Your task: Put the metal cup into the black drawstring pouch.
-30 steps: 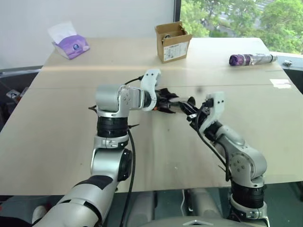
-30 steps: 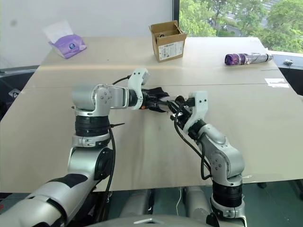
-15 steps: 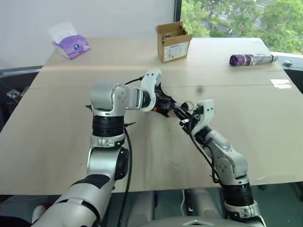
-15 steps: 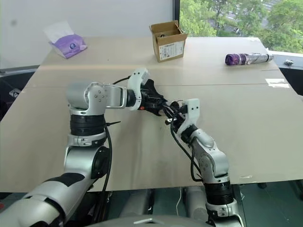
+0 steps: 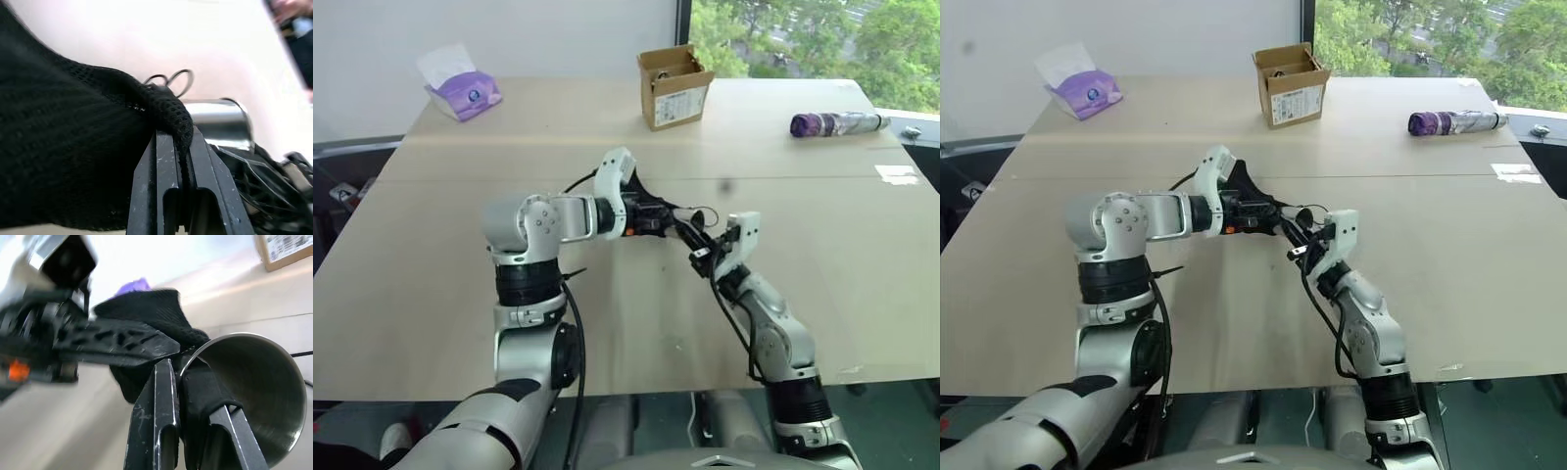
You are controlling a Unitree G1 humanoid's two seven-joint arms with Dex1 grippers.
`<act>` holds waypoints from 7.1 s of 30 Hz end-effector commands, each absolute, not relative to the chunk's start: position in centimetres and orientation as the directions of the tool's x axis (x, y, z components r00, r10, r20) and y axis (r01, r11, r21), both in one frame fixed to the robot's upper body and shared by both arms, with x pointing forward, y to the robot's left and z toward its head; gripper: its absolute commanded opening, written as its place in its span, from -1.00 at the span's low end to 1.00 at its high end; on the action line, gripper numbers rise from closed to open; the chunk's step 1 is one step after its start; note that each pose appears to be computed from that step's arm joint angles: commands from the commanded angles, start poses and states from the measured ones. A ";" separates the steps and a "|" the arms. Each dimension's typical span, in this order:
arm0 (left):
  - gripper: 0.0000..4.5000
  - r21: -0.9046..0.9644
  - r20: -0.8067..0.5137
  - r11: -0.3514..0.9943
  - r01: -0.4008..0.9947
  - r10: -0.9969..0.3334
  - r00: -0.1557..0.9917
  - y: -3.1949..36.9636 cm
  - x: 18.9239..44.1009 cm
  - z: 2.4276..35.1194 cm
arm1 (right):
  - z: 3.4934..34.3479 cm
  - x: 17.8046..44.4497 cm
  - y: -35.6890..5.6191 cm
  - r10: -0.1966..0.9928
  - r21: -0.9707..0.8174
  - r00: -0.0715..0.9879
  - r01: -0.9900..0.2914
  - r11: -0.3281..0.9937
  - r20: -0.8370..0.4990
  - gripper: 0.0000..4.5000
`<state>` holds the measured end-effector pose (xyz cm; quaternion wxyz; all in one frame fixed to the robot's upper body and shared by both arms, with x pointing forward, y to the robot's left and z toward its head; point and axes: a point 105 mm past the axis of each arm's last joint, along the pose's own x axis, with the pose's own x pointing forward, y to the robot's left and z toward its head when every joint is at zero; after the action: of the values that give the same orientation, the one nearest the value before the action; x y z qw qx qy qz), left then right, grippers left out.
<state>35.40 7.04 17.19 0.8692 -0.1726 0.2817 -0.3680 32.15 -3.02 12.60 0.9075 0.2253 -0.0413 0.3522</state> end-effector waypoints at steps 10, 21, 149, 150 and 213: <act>-1.00 -0.454 -0.258 0.614 0.646 -0.784 0.565 6.1 34.3 19.5 | 14.1 31.9 -1.5 0.686 0.187 0.669 -0.741 0.645 0.287 -0.96; -1.00 -0.454 -0.196 0.616 0.643 -0.774 0.602 7.2 34.5 19.2 | 14.8 32.6 -3.3 0.616 0.384 0.713 -0.701 0.601 0.335 -0.96; -1.00 -0.508 -0.190 0.584 0.633 -0.793 0.579 8.0 34.1 19.3 | 11.5 33.2 4.9 0.921 -0.590 0.387 -0.752 0.293 -0.035 -0.68; -1.00 -0.504 -0.199 0.600 0.622 -0.781 0.592 8.5 34.3 19.0 | 11.8 33.4 4.7 0.914 -0.587 0.406 -0.745 0.317 -0.022 -0.55; -1.00 -0.132 -0.233 0.667 0.733 -0.740 0.632 14.7 33.6 20.6 | 12.7 36.7 -4.9 0.608 -0.337 0.793 -0.583 0.739 -0.040 -0.97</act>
<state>33.87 14.73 19.27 0.9027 -0.0286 0.1608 -0.3980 36.74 -4.53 10.98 0.9280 -0.1676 -0.0086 0.3326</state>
